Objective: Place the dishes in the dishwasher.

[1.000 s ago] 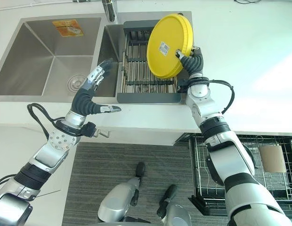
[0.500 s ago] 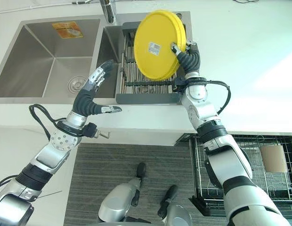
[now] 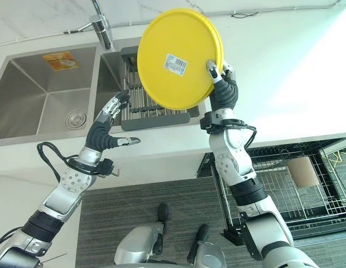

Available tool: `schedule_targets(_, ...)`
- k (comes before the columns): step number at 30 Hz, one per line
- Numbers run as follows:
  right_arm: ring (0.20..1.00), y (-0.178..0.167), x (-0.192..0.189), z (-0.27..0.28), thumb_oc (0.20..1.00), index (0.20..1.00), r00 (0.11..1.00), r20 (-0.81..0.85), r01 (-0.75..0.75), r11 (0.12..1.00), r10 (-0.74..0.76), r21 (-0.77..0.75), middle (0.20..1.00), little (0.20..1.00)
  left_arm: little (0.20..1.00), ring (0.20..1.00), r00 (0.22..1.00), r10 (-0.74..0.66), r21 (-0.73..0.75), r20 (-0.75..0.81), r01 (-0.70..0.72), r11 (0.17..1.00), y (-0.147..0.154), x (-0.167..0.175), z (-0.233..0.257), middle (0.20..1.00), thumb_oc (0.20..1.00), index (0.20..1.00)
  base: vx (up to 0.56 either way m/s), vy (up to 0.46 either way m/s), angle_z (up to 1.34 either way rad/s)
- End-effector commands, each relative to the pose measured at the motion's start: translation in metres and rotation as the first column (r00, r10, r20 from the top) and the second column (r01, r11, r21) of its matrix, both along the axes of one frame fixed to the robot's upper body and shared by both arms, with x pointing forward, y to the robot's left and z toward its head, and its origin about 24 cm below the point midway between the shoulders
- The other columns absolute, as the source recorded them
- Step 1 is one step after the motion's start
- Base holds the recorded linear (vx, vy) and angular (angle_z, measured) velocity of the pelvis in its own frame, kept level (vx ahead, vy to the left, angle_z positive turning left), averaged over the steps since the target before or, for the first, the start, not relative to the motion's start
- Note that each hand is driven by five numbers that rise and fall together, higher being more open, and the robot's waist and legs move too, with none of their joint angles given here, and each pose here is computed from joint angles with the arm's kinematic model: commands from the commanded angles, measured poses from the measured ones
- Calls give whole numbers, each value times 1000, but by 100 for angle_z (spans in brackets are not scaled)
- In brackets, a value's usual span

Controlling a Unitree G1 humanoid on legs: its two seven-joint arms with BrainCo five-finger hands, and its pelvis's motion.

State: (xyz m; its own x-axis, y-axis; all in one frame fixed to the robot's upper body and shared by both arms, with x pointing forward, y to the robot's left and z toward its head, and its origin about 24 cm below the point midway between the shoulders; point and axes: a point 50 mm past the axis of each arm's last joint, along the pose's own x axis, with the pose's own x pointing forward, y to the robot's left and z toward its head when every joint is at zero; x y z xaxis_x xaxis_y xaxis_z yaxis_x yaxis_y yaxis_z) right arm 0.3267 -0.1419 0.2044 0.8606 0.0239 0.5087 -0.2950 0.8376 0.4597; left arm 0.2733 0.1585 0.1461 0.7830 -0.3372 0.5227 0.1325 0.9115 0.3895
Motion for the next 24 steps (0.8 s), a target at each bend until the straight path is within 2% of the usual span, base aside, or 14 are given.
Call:
schedule_targets(1, 200, -3, -22, 14, 200, 200, 981, 187, -94, 976, 57, 196, 200, 200, 1000, 1000, 999, 9, 2, 41, -9, 1000, 6, -13, 0, 1000, 1000, 1000, -8, -19, -9)
schedule_targets(4, 200, -21, -43, -13, 200, 200, 981, 184, -106, 956, 57, 273, 200, 200, 1000, 1000, 998, 52, -1, 28, -52, 999, 18, -21, -6, 1000, 1000, 1000, -21, -20, -21)
schedule_targets(10, 200, -52, -77, -45, 200, 200, 985, 169, -25, 950, -30, 313, 200, 200, 1000, 1000, 991, 131, -4, 26, -131, 991, 35, -35, -12, 1000, 1000, 1000, -61, -56, -42)
schedule_targets(16, 200, -63, -87, -57, 200, 200, 989, 130, 18, 936, -68, 352, 200, 200, 1000, 1000, 988, 156, -3, 11, -156, 988, 44, -40, -15, 1000, 1000, 1000, -68, -56, -35)
schedule_targets(24, 200, -64, -83, -85, 200, 200, 997, -22, 74, 914, -71, 400, 200, 200, 1000, 1000, 988, 151, 31, 1, -151, 988, 39, -40, -19, 1000, 1000, 1000, 3, -70, -45)
